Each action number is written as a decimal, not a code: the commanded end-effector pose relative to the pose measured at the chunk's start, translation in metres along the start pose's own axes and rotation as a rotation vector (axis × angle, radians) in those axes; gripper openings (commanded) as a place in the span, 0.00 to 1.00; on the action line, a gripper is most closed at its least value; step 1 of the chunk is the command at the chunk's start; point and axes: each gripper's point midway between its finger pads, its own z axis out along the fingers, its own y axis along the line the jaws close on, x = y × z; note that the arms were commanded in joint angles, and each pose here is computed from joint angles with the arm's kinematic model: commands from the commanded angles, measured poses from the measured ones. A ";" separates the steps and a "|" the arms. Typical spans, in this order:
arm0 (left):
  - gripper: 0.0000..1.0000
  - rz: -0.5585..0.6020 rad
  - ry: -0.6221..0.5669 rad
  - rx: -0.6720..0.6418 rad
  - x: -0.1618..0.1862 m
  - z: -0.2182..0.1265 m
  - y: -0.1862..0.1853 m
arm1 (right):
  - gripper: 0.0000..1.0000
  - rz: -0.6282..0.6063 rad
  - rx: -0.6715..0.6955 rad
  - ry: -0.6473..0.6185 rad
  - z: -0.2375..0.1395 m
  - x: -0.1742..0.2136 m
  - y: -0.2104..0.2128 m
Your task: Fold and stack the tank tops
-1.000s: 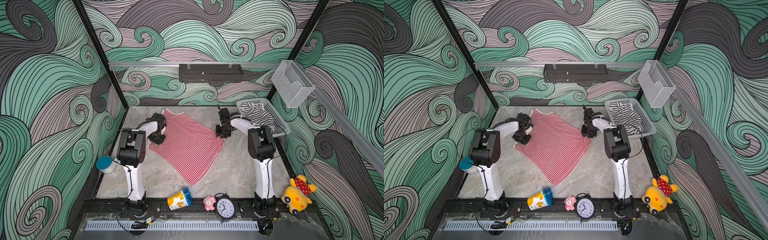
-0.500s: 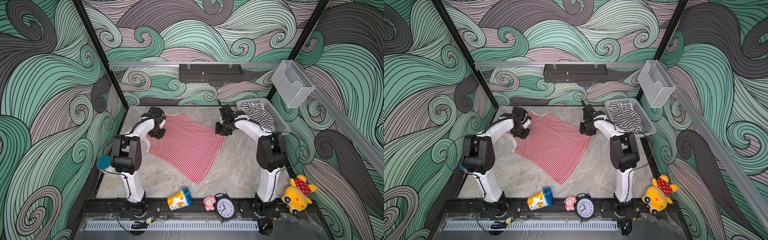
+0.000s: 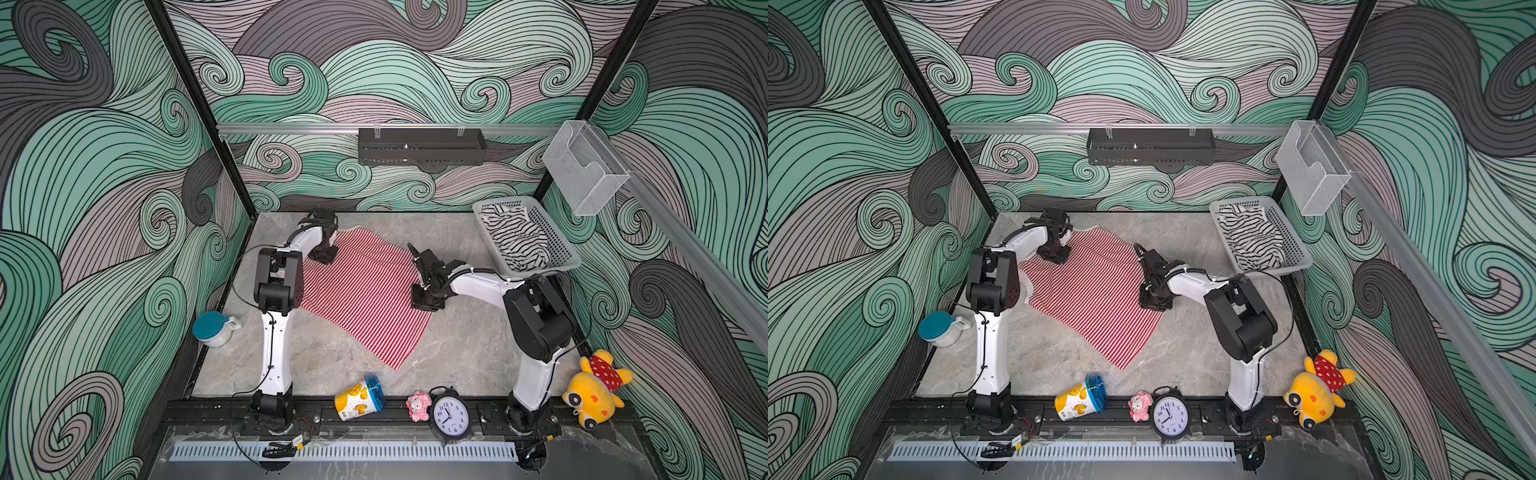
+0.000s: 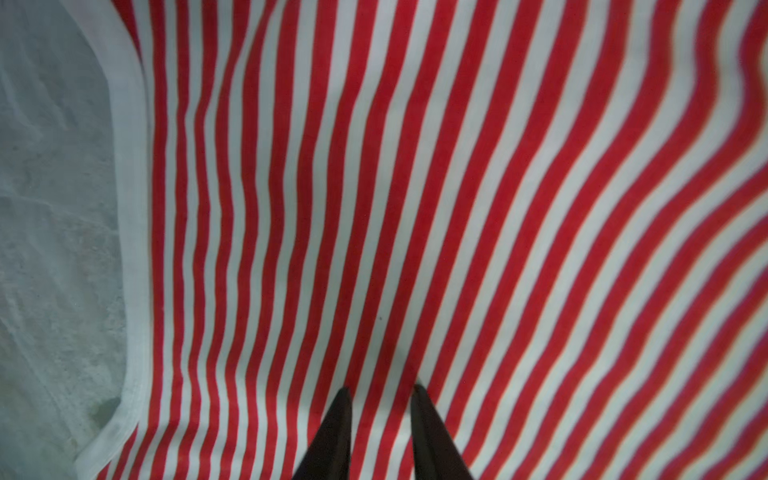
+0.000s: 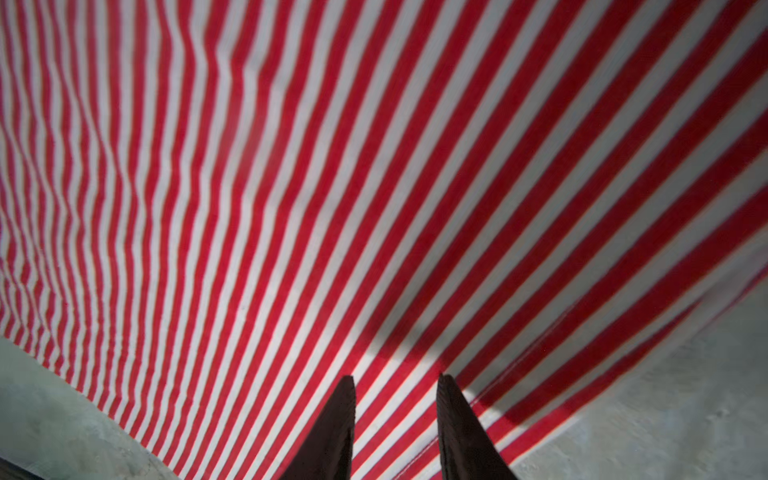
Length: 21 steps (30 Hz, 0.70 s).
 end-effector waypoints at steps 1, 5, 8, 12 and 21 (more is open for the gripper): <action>0.27 0.012 0.010 -0.023 0.007 -0.008 0.002 | 0.35 0.031 0.014 0.004 0.009 0.001 -0.006; 0.27 0.018 0.029 -0.008 0.026 -0.008 -0.003 | 0.35 0.036 0.066 0.042 0.017 0.004 -0.026; 0.27 0.020 0.048 -0.006 0.042 -0.008 -0.006 | 0.35 0.048 0.097 0.047 0.017 -0.003 -0.044; 0.27 0.006 0.077 0.015 0.063 -0.009 -0.013 | 0.35 0.088 0.133 0.057 0.016 -0.019 -0.071; 0.27 -0.012 0.116 0.155 0.093 -0.031 -0.044 | 0.35 0.140 0.171 0.012 -0.002 -0.085 -0.109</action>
